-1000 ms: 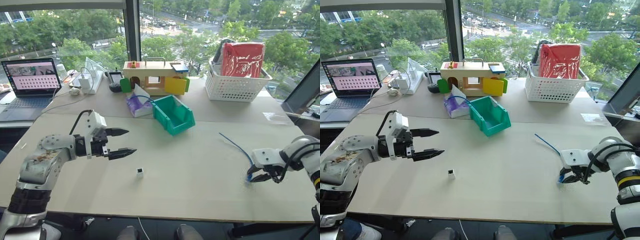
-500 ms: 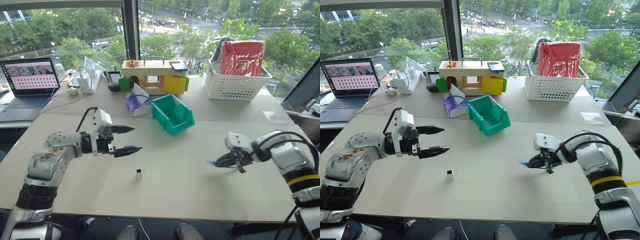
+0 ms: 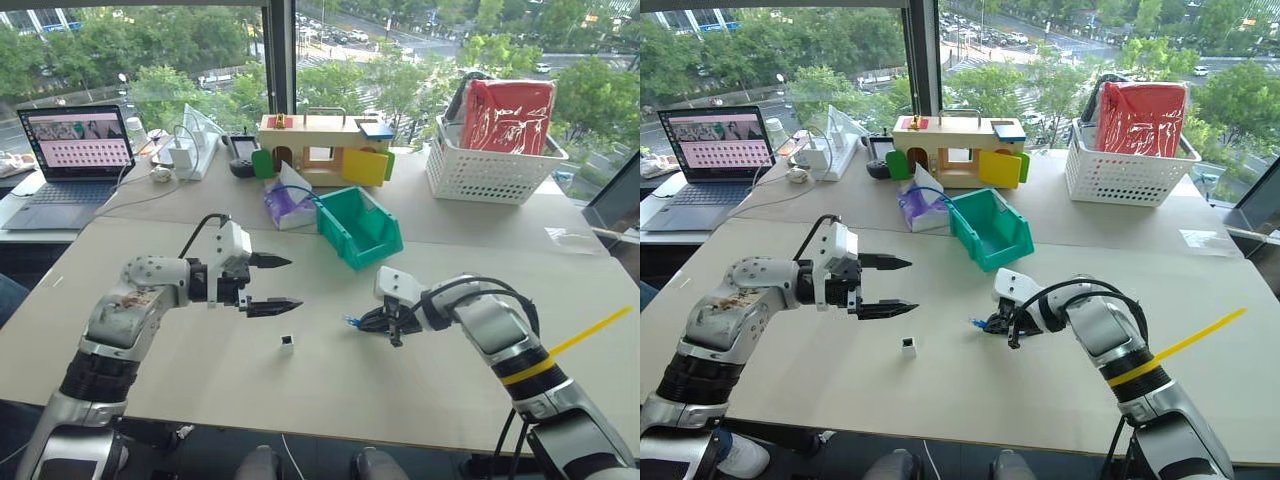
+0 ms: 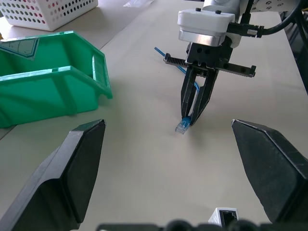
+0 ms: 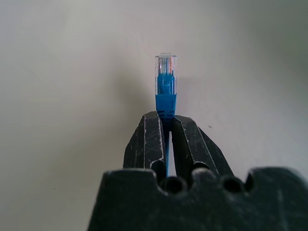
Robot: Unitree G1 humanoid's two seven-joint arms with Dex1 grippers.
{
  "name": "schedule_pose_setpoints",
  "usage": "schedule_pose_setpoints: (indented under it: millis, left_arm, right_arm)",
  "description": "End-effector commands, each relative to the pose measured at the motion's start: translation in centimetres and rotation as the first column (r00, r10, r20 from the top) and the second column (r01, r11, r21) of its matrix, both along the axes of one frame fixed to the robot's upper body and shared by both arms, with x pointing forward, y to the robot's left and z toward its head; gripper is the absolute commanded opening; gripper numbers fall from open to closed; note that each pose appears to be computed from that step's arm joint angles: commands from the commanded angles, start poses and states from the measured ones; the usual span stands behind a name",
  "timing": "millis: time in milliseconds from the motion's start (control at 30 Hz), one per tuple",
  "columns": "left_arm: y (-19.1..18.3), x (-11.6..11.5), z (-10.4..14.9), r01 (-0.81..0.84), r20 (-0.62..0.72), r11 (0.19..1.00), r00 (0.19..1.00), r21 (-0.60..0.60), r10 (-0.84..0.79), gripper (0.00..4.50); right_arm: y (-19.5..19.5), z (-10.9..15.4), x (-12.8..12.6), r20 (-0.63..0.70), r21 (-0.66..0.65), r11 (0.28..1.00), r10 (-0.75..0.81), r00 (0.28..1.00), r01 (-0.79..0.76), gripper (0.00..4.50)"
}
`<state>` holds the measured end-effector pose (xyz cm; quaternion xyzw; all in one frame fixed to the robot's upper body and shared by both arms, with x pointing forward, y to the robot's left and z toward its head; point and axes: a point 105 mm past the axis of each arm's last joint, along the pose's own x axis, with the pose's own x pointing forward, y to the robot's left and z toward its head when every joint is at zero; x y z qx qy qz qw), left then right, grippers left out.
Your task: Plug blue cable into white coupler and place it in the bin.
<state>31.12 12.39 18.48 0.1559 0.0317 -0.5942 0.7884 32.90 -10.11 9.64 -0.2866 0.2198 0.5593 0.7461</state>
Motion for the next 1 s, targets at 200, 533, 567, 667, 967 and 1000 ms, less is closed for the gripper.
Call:
schedule_pose_setpoints:
  millis: [200, 533, 567, 667, 967, 1000]
  left_arm:
    - [-0.2, 0.3, 0.7, 0.026, 0.044, 1.0, 0.999, 0.004, -0.026, 4.5]
    - [-4.2, 1.2, -0.2, 0.154, 0.046, 0.988, 0.987, -0.012, -0.153, 4.5]
    - [-5.0, 1.5, -0.5, 0.174, 0.039, 0.985, 0.984, -0.007, -0.174, 4.5]
    - [-7.0, 2.4, -1.9, 0.236, 0.054, 0.971, 0.97, 0.042, -0.238, 4.5]
    - [-10.0, 3.7, -6.7, 0.364, -0.008, 0.918, 0.93, 0.157, -0.367, 4.5]
    - [-10.0, 3.9, -6.9, 0.362, -0.015, 0.918, 0.931, 0.159, -0.365, 4.5]
  right_arm:
    - [-1.5, 1.1, 0.6, 0.028, 0.004, 0.998, -0.057, 0.998, 0.057, 1.2]
    - [-3.9, 6.4, -1.0, 0.133, 0.199, 0.969, -0.177, 0.975, 0.149, 3.15]
    - [-4.2, 6.8, -1.4, 0.139, 0.212, 0.963, -0.196, 0.971, 0.164, 3.15]
    - [-5.1, 7.2, -2.8, 0.145, 0.235, 0.947, -0.257, 0.956, 0.219, 3.15]
    - [-6.7, 6.7, -6.4, 0.123, 0.267, 0.887, -0.42, 0.899, 0.377, 3.15]
    - [-6.8, 6.6, -6.6, 0.118, 0.269, 0.88, -0.433, 0.893, 0.391, 3.15]
